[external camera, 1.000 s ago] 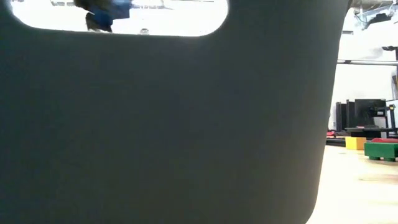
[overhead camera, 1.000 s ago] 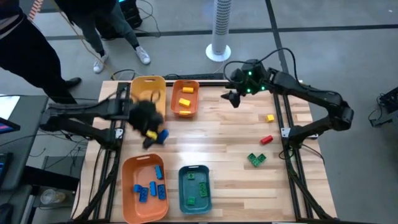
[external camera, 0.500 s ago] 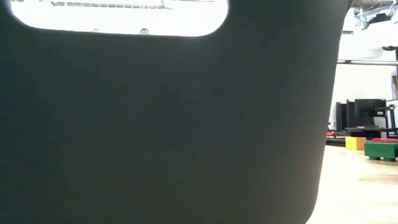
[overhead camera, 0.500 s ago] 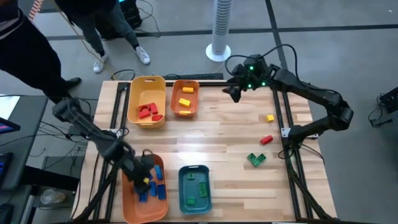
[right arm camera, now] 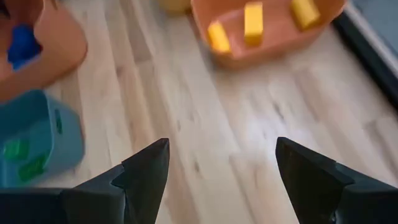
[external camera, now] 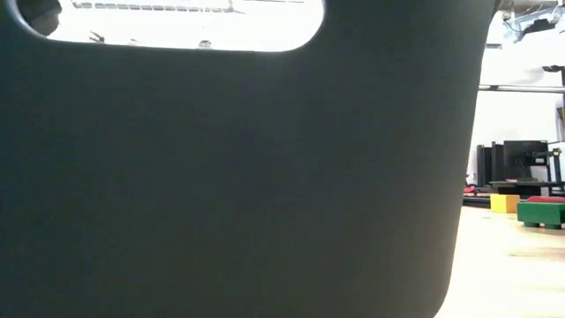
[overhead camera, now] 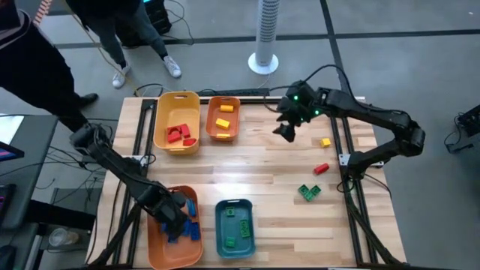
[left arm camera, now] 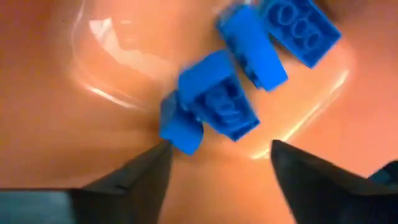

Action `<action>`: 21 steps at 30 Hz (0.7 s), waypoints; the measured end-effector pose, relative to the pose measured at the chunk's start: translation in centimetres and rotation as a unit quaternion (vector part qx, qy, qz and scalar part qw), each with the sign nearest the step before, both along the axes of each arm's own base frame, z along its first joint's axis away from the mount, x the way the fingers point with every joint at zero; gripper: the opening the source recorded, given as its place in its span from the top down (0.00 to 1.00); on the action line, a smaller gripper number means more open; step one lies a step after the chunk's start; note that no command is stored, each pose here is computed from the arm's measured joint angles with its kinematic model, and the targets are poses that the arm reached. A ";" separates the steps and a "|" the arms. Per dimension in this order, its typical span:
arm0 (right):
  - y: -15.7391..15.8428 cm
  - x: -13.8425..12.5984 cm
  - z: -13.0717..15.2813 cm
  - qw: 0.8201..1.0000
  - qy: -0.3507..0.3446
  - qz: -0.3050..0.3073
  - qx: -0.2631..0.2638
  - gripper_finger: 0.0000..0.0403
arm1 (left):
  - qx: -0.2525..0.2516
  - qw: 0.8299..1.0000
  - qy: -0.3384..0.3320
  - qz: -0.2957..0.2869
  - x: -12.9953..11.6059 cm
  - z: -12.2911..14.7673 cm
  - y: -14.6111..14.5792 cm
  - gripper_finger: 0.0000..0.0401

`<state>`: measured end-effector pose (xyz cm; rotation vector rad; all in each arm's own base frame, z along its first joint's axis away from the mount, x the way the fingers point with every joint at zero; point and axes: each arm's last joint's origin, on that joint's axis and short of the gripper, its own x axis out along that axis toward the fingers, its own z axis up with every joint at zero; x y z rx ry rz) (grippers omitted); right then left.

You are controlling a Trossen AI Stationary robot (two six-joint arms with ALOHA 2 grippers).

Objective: Sort blocks
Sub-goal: Put the blue game piece into the large orange bin, then put the green game piece into the blue bin

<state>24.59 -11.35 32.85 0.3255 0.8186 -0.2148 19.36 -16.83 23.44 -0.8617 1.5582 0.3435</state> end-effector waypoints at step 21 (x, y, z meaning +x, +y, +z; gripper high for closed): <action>7.5 -1.6 -9.3 0.926 0.335 -0.075 0.160 0.25 | 0.132 0.953 -0.257 0.090 0.8 11.1 15.3 0.31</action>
